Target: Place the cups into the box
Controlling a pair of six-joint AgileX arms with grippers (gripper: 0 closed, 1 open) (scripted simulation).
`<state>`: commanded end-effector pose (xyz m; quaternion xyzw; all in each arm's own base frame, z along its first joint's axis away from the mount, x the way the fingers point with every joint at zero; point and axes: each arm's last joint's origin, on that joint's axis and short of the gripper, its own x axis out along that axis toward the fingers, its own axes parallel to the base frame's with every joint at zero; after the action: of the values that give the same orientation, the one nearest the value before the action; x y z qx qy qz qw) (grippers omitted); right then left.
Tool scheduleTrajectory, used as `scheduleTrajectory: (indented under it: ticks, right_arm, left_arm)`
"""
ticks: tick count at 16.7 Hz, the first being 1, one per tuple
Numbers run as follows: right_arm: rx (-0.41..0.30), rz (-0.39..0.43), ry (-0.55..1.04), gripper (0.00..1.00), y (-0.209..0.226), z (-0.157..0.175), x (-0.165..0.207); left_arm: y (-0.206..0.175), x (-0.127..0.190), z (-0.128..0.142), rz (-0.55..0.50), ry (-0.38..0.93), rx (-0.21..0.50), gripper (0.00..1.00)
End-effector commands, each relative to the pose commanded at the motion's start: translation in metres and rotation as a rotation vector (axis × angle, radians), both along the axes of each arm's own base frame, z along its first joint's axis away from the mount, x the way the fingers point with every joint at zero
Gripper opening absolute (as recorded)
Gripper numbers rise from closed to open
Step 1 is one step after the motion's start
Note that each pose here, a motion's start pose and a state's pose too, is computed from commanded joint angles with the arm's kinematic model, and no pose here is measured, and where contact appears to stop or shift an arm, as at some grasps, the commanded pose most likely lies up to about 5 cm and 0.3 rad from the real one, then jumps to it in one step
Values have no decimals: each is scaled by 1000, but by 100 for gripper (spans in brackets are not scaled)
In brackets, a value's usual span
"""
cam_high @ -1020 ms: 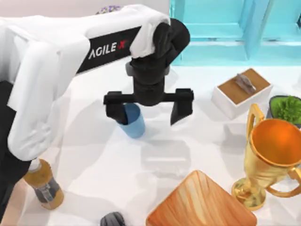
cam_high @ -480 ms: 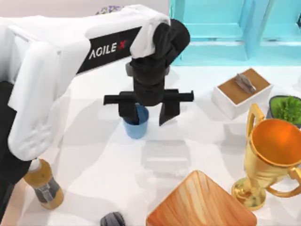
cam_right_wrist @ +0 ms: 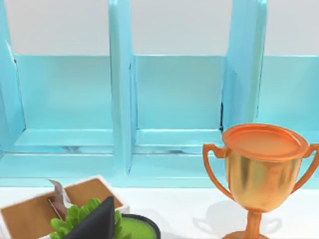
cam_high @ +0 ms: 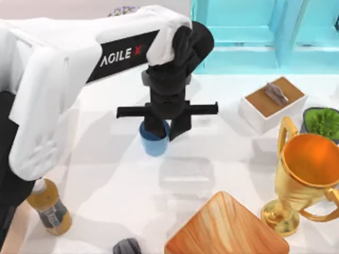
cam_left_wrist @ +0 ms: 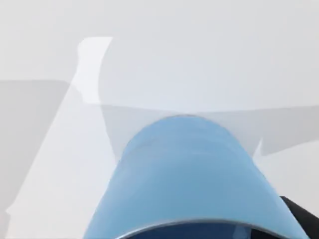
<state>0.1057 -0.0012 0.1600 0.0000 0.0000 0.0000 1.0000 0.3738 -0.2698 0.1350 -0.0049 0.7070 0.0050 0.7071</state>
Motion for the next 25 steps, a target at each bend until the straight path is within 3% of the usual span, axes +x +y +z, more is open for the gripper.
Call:
scheduleTrajectory:
  ticks: [7,12,15,21,25]
  right_arm:
    - [0,0,0,100,0,0,0]
    - [0,0,0,100,0,0,0]
    - [0,0,0,100,0,0,0]
    - [0,0,0,100,0,0,0]
    - [0,0,0,100,0,0,0]
  left_arm:
    - [6,2,8,2,-6,-4,0]
    - [68,7,74,4,-17,-9,0]
    - [98,2,99,0,-3,-1,0]
    - [105,3,103,-5,-7,-1,0]
    - [166,4,118,-7,-22,1,0]
